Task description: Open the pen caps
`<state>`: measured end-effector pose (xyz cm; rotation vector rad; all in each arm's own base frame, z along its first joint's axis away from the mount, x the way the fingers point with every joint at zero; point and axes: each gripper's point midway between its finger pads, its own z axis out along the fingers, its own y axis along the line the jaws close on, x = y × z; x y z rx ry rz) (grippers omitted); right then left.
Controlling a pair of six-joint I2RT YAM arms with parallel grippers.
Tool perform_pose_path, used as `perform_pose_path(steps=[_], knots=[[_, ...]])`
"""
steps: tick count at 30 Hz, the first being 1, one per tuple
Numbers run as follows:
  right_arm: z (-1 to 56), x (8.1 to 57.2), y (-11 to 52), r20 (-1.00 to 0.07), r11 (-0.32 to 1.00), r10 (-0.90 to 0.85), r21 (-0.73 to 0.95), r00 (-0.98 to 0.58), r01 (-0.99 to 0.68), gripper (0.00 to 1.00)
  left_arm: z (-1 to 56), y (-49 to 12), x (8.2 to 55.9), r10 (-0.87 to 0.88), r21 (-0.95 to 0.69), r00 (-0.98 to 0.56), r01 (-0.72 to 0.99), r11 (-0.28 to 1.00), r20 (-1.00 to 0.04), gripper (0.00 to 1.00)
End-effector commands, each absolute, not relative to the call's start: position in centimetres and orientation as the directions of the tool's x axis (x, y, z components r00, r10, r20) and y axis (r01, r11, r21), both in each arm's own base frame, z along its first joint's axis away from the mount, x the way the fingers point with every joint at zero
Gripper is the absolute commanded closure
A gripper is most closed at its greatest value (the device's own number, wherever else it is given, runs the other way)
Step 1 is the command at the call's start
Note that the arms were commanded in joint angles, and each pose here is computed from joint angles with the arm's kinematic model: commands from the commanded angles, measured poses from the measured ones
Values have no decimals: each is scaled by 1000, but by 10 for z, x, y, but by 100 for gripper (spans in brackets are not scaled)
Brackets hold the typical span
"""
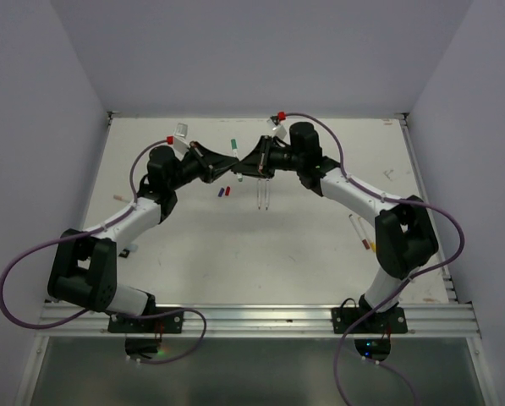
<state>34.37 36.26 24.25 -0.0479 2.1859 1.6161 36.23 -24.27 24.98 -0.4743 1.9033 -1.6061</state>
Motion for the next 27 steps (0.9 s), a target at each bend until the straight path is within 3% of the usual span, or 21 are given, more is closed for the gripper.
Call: perform_pose_path(steps=[1, 3, 4, 5, 6, 8, 9, 15, 20, 27], knots=[[261, 332, 370, -376, 262, 194, 910, -906, -322, 100, 273, -247, 361, -606, -967, -753, 184, 178, -255, 100], [261, 328, 369, -375, 269, 190, 909, -907, -319, 100, 273, -246, 364, -606, -965, -752, 179, 192, -260, 97], [260, 325, 370, -375, 270, 183, 908, -909, -320, 100, 271, -245, 365, -607, -963, -749, 178, 201, -265, 89], [262, 323, 369, -372, 269, 181, 909, -911, -318, 100, 271, -245, 367, -609, -963, -746, 182, 201, -268, 71], [262, 321, 368, -372, 268, 178, 909, -911, -319, 100, 271, -243, 368, -610, -962, -745, 184, 200, -270, 62], [264, 317, 367, -373, 264, 171, 909, -912, -322, 100, 271, -242, 371, -609, -961, -744, 186, 205, -274, 50], [263, 315, 366, -365, 264, 165, 911, -916, -316, 100, 271, -241, 372, -608, -958, -742, 192, 212, -283, 48], [268, 306, 362, -363, 253, 156, 914, -919, -318, 100, 267, -235, 376, -614, -958, -736, 187, 219, -284, 47], [267, 302, 360, -349, 243, 162, 921, -923, -306, 100, 269, -232, 378, -616, -959, -736, 194, 208, -282, 58], [266, 297, 362, -321, 221, 158, 933, -934, -283, 100, 270, -231, 379, -610, -960, -742, 198, 196, -278, 61]])
